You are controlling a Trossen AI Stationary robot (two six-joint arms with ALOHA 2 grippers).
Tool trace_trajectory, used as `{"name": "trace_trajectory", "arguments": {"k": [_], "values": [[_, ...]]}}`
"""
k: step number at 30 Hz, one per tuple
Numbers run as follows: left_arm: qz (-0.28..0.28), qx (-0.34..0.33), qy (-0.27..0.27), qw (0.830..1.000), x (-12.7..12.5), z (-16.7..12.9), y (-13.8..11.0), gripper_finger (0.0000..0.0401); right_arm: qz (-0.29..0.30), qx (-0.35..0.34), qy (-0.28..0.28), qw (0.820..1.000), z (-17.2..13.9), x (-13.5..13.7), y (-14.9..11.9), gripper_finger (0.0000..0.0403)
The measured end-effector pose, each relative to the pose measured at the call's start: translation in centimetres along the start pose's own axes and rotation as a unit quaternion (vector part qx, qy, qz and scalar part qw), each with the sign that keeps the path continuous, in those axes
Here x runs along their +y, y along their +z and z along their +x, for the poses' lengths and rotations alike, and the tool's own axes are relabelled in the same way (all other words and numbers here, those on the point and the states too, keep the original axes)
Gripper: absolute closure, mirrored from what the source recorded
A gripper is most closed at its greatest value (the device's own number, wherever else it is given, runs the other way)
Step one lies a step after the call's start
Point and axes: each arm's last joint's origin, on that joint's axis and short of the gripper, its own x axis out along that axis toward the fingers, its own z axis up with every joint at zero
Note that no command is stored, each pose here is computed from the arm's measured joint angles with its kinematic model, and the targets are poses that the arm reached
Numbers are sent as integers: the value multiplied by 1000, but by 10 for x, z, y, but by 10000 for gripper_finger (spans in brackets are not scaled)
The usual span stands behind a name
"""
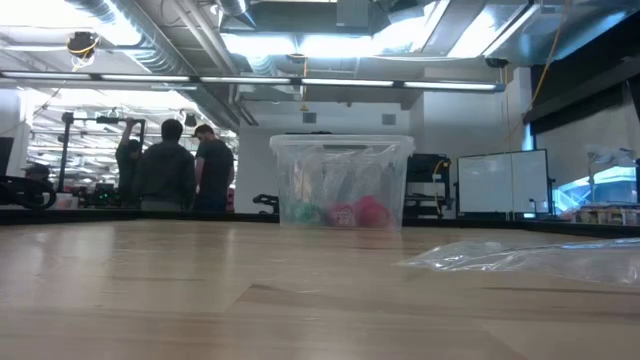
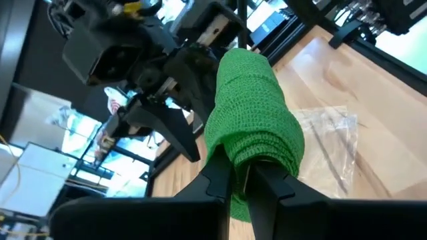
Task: Roll bandage
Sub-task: Roll the green bandage
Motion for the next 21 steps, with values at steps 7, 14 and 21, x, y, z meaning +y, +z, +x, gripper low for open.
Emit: {"name": "trace_trajectory", "arguments": {"k": [7, 14, 21], "values": [[-46, 0, 0, 999, 0, 1, 0, 384, -56, 38, -27, 997, 0, -4, -9, 237], [-134, -3, 0, 991, 0, 0, 1, 384, -39, 153, -17, 987, -22, -13, -11, 237], [-187, -43, 18, 981, 11, -2, 12, 384, 28, 179, 20, 983, -90, -3, 16, 237]]}}
